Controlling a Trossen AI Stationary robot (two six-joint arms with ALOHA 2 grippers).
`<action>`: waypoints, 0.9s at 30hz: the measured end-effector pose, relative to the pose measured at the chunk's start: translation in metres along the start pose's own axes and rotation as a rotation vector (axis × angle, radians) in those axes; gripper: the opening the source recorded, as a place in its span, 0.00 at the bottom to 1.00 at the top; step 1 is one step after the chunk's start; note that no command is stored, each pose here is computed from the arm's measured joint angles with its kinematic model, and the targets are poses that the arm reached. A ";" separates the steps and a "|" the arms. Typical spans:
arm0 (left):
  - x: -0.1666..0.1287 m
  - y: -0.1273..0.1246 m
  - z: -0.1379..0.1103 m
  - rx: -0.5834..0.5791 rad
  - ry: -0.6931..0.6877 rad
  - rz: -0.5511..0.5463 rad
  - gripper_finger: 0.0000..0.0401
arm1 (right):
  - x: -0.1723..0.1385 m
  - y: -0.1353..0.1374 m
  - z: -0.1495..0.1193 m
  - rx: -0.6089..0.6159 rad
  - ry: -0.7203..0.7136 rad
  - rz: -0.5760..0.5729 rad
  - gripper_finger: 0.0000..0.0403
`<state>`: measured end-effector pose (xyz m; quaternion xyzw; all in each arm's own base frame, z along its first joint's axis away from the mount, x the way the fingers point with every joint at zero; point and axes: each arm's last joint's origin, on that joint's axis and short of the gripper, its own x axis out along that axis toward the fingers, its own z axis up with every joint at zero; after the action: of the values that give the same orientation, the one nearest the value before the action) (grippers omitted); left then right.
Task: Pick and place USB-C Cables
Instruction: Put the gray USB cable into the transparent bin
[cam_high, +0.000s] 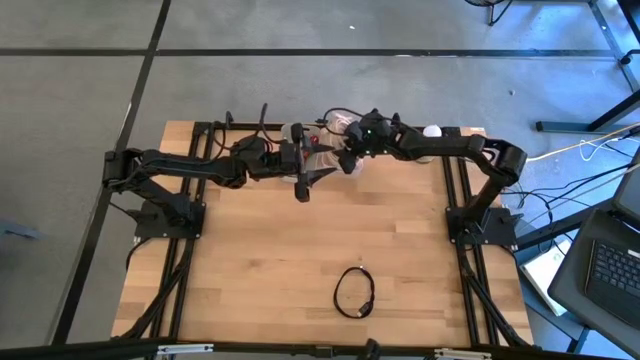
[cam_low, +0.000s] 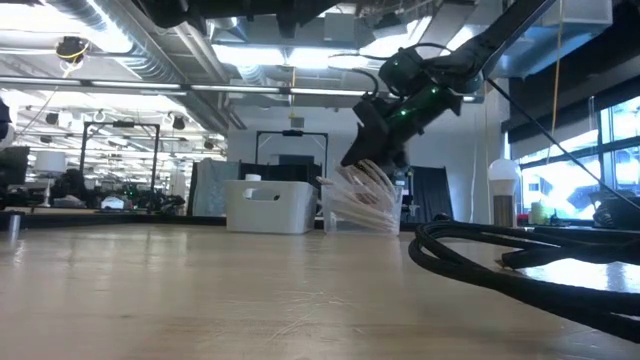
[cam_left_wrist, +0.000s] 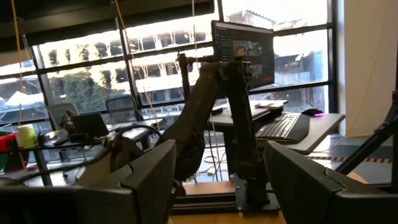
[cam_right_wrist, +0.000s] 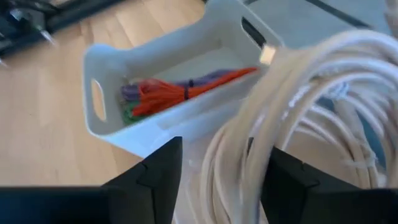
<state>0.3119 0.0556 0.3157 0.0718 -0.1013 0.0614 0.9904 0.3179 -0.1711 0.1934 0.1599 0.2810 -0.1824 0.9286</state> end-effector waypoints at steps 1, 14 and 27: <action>0.000 0.000 0.000 0.000 -0.004 0.001 0.60 | 0.000 0.000 -0.001 0.002 0.013 -0.009 0.46; 0.000 -0.002 0.001 -0.017 -0.010 -0.004 0.60 | 0.001 -0.006 -0.011 -0.039 0.089 -0.196 0.47; 0.000 -0.002 0.002 -0.027 -0.017 -0.003 0.60 | 0.004 -0.001 -0.021 -0.079 0.167 -0.297 0.47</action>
<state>0.3119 0.0538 0.3173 0.0592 -0.1105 0.0577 0.9904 0.3113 -0.1642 0.1738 0.0945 0.3848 -0.2924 0.8703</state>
